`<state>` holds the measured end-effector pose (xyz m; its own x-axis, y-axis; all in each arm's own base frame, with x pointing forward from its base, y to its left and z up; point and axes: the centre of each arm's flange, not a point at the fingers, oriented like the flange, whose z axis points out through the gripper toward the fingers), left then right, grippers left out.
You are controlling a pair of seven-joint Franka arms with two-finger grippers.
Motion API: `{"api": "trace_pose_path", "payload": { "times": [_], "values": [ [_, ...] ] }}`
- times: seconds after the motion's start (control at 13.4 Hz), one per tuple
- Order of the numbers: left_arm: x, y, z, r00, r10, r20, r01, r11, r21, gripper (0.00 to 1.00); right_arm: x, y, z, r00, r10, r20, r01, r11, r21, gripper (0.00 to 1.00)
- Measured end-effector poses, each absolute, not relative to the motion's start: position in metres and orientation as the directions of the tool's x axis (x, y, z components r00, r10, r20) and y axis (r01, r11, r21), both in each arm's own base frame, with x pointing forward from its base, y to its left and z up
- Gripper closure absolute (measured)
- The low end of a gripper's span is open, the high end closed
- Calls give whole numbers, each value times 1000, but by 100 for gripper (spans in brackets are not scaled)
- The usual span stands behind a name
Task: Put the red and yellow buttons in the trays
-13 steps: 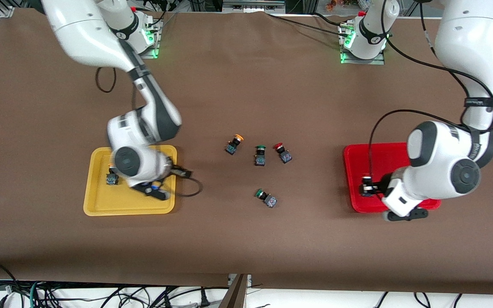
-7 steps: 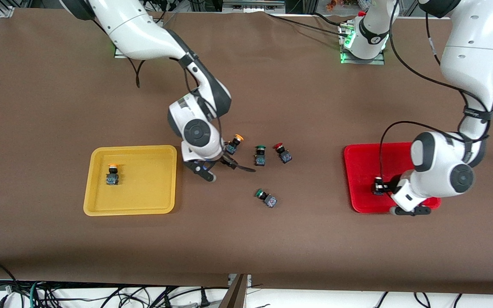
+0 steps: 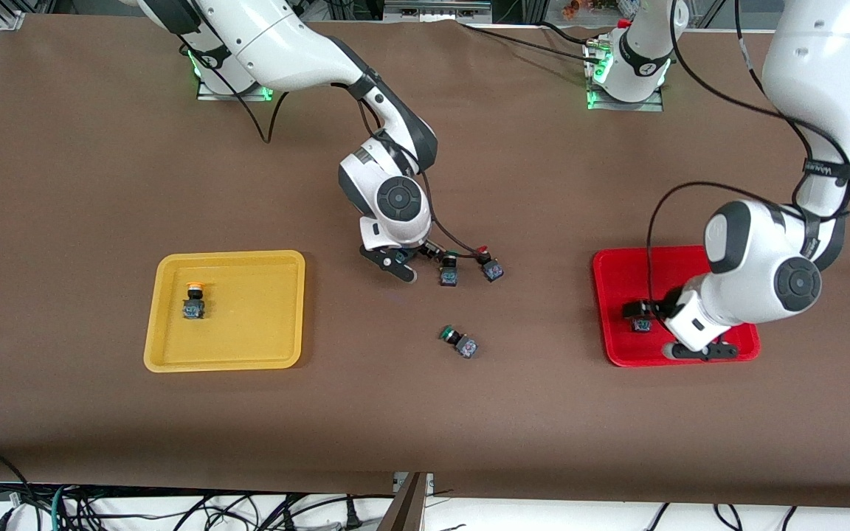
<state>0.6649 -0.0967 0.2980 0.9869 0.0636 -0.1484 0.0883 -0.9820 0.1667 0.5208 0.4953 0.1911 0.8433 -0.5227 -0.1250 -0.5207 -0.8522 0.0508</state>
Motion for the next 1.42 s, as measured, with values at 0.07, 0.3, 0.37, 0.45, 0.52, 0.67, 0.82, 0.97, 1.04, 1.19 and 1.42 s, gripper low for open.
{"api": "trace_pose_path", "payload": {
  "times": [0.07,0.3,0.37,0.45,0.52,0.67,0.82,0.97,1.04,1.19,1.42],
  "values": [
    [654,-134,308,979,100,-180,130,-977,166,0,523,493,188,841,-527,-121,-525,-850,50,26],
    [618,-223,292,946,188,-262,225,-967,119,0,530,485,183,841,-529,-111,-527,-848,54,59],
    [605,-246,279,930,229,-287,264,-960,91,0,534,480,184,848,-519,-107,-516,-855,53,67],
    [595,-268,266,914,274,-299,307,-949,70,0,542,472,185,858,-504,-99,-501,-864,50,67],
    [589,-288,254,899,322,-296,355,-933,63,0,553,459,188,867,-490,-91,-487,-872,52,67],
    [578,-323,228,882,390,-265,422,-904,71,0,588,415,206,891,-447,-82,-443,-894,66,67],
    [571,-342,207,871,432,-235,461,-883,86,0,624,355,234,920,-384,-84,-378,-922,79,67],
    [560,-348,188,870,437,-228,459,-887,55,0,649,296,251,946,-307,-107,-296,-950,102,67],
    [554,-349,180,872,436,-222,454,-890,35,0,656,269,252,953,-274,-133,-258,-959,120,67],
    [544,-353,169,877,433,-209,445,-896,8,19,659,227,235,955,-229,-191,-204,-969,142,67],
    [546,-352,172,876,439,-199,448,-894,5,51,650,190,197,947,-184,-262,-147,-977,155,67]
  ]
}}
